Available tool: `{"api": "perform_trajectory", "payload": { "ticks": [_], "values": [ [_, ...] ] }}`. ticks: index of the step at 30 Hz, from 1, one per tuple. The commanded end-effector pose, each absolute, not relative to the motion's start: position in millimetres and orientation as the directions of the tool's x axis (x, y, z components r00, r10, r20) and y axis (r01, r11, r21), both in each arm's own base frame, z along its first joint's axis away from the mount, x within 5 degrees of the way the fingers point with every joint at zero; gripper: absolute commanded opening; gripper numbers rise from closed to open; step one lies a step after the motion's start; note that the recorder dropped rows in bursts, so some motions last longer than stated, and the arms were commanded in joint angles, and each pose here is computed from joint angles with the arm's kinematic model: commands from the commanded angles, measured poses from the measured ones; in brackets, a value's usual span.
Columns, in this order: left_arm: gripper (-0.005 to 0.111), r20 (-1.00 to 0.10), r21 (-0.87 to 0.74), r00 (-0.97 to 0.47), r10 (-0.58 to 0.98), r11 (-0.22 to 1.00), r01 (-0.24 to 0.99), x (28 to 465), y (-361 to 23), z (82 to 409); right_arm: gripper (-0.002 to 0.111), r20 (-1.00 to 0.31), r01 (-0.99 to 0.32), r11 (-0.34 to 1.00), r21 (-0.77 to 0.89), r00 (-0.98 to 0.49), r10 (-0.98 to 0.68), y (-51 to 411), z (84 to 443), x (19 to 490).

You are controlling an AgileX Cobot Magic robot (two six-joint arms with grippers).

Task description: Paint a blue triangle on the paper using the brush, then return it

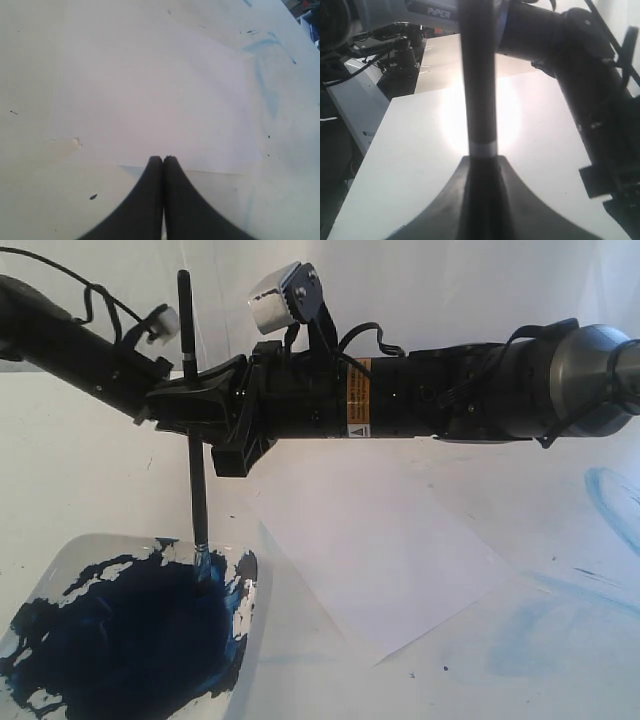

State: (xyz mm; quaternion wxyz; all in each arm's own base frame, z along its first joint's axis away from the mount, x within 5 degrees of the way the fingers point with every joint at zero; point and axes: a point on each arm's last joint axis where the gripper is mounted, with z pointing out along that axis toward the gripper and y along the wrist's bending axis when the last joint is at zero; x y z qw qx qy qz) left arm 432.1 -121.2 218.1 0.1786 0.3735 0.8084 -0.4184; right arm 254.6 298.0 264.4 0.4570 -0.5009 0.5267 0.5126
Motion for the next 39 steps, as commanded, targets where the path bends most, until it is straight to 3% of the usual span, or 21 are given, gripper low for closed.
{"api": "perform_trajectory", "payload": {
  "ticks": [1,13,20,24,31,39],
  "values": [
    [0.0,-0.577,-0.565,-0.648,0.497,0.331,0.756,437.1,-142.9,205.9,0.0,-0.996,-0.997,-0.031,0.073,-0.072,-0.045,297.2,269.0,253.2],
    [0.0,-0.569,-0.549,-0.65,0.503,0.356,0.756,448.8,-169.6,173.0,0.0,-0.998,-0.999,0.013,0.051,-0.051,-0.043,291.8,284.5,251.5],
    [0.0,-0.573,-0.543,-0.653,0.496,0.367,0.755,450.5,-169.6,171.1,0.0,-0.995,-0.988,0.151,0.042,-0.054,-0.082,260.1,310.4,264.9],
    [0.0,-0.576,-0.537,-0.653,0.491,0.375,0.755,451.6,-169.6,171.0,0.0,-0.996,-0.951,0.308,0.016,-0.041,-0.075,227.2,322.4,288.2],
    [0.0,-0.583,-0.526,-0.649,0.49,0.381,0.76,451.5,-174.3,170.7,0.0,-0.995,-0.888,0.456,0.054,-0.085,-0.048,187.8,313.2,324.0],
    [0.0,-0.588,-0.46,-0.606,0.536,0.395,0.795,447.2,-197.2,164.2,0.0,-0.998,-0.854,0.516,0.062,-0.063,0.015,179.2,295.5,346.7]
  ]
}}
